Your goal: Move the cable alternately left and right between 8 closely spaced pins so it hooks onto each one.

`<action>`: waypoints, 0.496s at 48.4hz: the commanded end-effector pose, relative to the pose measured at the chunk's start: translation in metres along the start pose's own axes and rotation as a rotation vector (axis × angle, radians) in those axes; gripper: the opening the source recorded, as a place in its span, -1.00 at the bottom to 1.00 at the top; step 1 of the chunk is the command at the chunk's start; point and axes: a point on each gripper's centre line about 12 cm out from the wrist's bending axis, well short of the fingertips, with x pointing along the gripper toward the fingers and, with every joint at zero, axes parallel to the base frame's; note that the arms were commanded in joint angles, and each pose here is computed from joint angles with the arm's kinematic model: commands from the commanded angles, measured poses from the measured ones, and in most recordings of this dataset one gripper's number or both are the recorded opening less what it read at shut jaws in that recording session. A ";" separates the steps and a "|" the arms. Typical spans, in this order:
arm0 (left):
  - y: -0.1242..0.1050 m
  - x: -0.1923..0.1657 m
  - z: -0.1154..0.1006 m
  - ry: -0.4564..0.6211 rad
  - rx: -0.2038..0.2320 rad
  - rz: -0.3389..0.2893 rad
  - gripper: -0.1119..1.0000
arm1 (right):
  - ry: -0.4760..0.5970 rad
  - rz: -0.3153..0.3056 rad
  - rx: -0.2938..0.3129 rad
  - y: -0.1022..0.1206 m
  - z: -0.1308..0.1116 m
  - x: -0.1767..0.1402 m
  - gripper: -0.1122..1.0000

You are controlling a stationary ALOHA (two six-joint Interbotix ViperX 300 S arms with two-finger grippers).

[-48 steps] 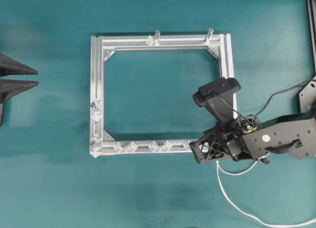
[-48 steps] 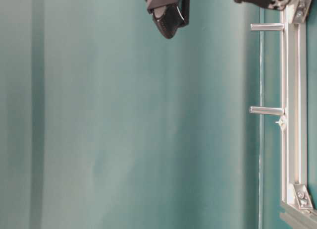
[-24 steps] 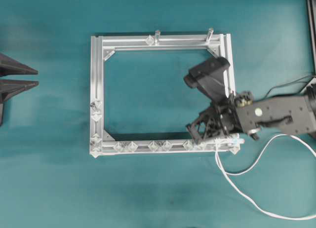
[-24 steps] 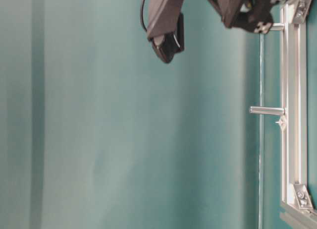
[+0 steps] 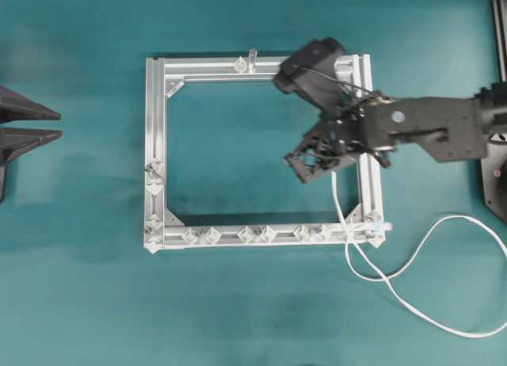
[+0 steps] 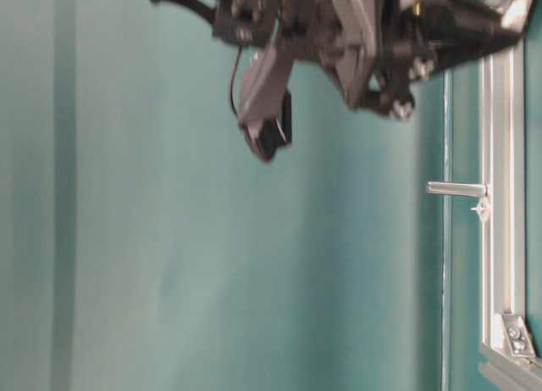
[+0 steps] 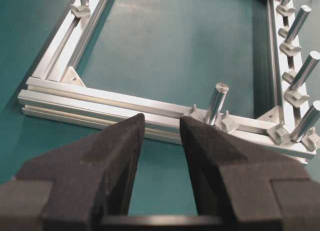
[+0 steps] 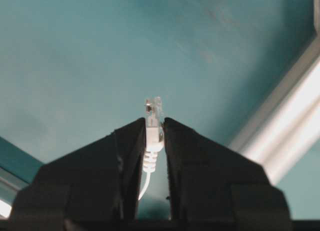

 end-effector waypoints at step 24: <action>0.000 0.000 0.005 -0.016 -0.004 0.003 -0.11 | 0.023 0.107 -0.019 0.071 -0.002 -0.004 -0.53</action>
